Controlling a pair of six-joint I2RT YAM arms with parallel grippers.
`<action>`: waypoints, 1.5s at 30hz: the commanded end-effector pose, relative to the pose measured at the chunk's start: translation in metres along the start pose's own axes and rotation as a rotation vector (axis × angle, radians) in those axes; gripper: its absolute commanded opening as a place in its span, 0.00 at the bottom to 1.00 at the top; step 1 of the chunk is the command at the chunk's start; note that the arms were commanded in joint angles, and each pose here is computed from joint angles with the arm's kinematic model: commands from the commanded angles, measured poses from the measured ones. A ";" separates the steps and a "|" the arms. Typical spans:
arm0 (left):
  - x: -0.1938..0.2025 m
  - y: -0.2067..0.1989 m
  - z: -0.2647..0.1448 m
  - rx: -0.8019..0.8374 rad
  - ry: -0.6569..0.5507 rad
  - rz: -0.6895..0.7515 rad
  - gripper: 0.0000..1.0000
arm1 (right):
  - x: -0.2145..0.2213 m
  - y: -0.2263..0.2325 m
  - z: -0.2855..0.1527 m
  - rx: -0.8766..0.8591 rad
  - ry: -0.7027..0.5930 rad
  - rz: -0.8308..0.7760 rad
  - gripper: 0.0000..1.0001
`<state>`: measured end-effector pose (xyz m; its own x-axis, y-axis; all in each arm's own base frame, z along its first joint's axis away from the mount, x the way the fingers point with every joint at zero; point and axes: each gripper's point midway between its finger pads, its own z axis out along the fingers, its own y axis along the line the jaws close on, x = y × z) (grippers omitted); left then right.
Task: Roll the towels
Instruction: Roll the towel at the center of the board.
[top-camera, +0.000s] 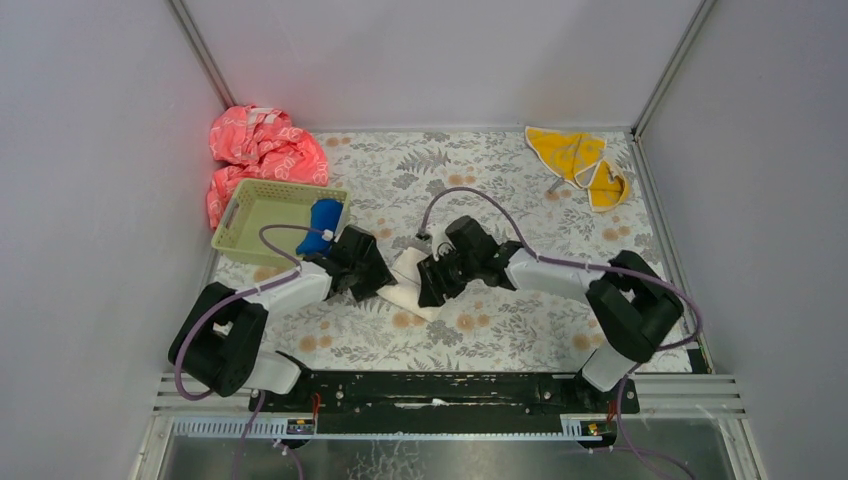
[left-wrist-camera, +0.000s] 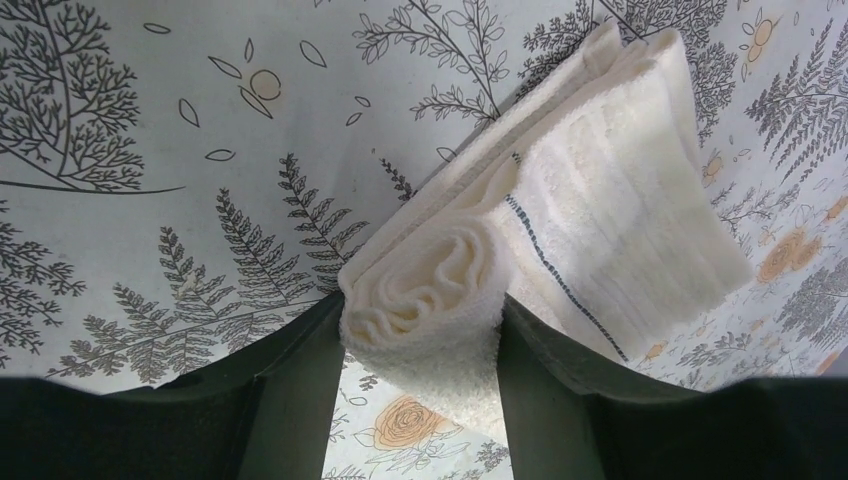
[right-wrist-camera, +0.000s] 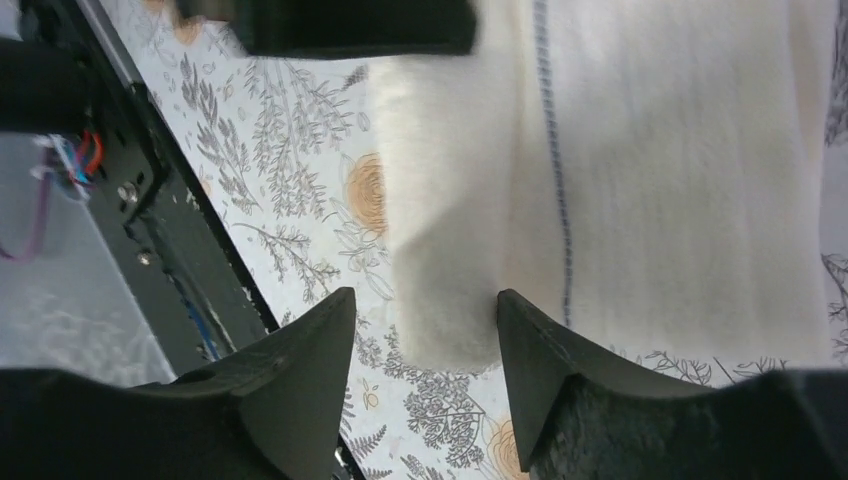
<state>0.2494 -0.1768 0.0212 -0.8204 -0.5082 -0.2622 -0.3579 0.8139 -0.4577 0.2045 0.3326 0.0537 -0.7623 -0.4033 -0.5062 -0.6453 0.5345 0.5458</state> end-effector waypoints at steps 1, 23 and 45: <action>0.006 0.020 0.010 -0.074 0.014 0.029 0.52 | -0.022 0.009 -0.020 0.241 -0.089 -0.314 0.62; 0.006 0.018 0.010 -0.071 0.019 0.047 0.53 | 0.033 -0.024 0.023 0.568 0.147 -0.701 0.63; -0.020 -0.001 -0.051 0.002 -0.125 0.030 0.79 | 0.049 0.032 0.030 -0.216 0.219 0.089 0.05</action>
<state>0.2468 -0.1564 0.0660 -0.7712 -0.5117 -0.3787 -0.3235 0.8274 -0.4591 0.1953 0.3525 0.0300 -0.6369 -0.5458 -0.5445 -0.7707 0.4691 0.4313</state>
